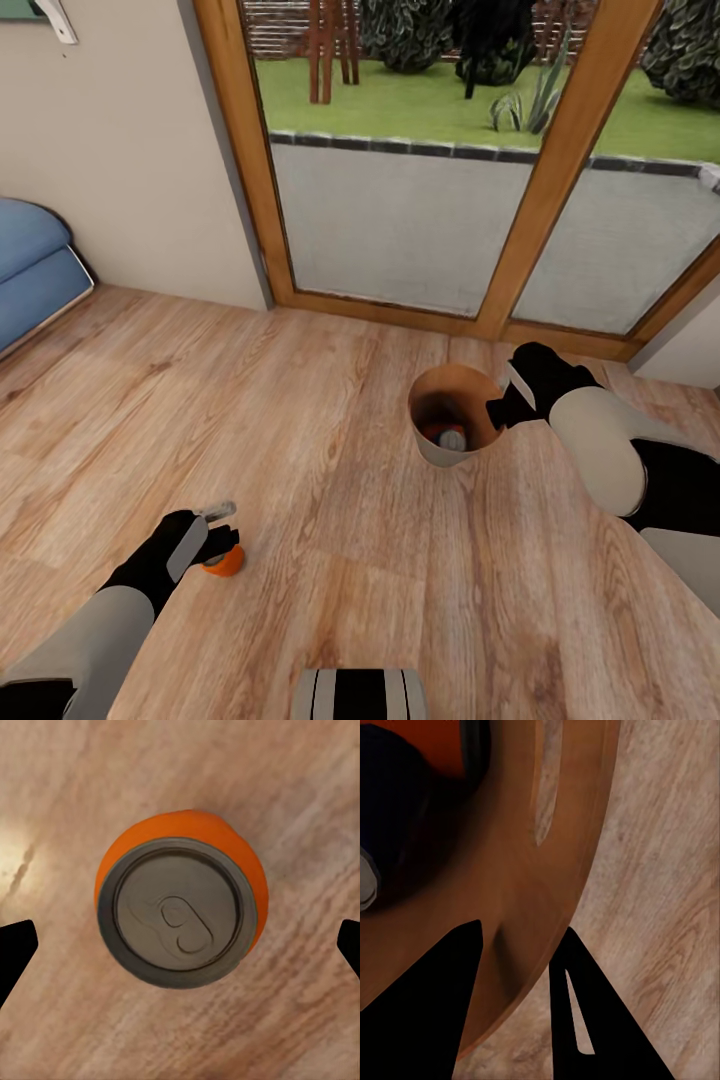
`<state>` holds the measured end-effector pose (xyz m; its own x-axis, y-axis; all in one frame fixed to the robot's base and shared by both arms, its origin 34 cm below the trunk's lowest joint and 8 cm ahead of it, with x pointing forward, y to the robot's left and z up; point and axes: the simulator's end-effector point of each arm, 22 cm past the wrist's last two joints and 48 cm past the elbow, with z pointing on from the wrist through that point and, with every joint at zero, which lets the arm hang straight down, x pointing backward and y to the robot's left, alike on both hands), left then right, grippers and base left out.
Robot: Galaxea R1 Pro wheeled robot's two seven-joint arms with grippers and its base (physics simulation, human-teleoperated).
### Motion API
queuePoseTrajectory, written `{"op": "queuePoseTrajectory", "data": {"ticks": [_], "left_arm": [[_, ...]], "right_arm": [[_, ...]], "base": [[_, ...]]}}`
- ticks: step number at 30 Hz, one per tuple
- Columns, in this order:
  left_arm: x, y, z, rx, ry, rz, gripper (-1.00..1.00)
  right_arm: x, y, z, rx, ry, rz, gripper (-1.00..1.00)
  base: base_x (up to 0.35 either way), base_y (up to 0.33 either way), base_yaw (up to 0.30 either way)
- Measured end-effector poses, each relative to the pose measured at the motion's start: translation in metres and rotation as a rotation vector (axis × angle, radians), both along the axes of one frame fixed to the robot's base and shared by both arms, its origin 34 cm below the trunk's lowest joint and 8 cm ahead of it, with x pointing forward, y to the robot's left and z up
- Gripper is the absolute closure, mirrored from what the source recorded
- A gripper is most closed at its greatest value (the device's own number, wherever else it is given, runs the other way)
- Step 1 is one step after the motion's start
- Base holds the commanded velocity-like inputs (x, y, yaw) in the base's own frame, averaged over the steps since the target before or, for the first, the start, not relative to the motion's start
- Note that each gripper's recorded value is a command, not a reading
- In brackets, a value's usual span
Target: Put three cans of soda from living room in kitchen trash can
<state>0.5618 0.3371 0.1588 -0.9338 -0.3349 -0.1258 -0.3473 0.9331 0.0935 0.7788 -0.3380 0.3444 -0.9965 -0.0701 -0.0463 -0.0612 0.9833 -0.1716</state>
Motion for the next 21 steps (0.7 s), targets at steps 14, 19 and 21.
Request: {"op": "queuePoseTrajectory", "data": {"ticks": [14,19,21], "left_arm": [[-0.0016,-0.0006,-0.0024,-0.002,0.004,0.000,-1.00],[-0.0015,-0.0012,-0.0025,-0.003,0.004,0.000,-1.00],[-0.0015,-0.0014,-0.0025,-0.003,0.004,-0.001,-1.00]], "right_arm": [[-0.0013,0.0008,-0.0040,0.004,0.005,-0.002,1.00],[-0.0014,0.0001,-0.0040,-0.003,0.006,0.000,1.00],[-0.0014,-0.0006,-0.0039,-0.006,0.006,0.001,1.00]], "base": [[0.092,0.000,0.000],[0.081,0.000,0.000],[0.029,0.000,0.000]]}}
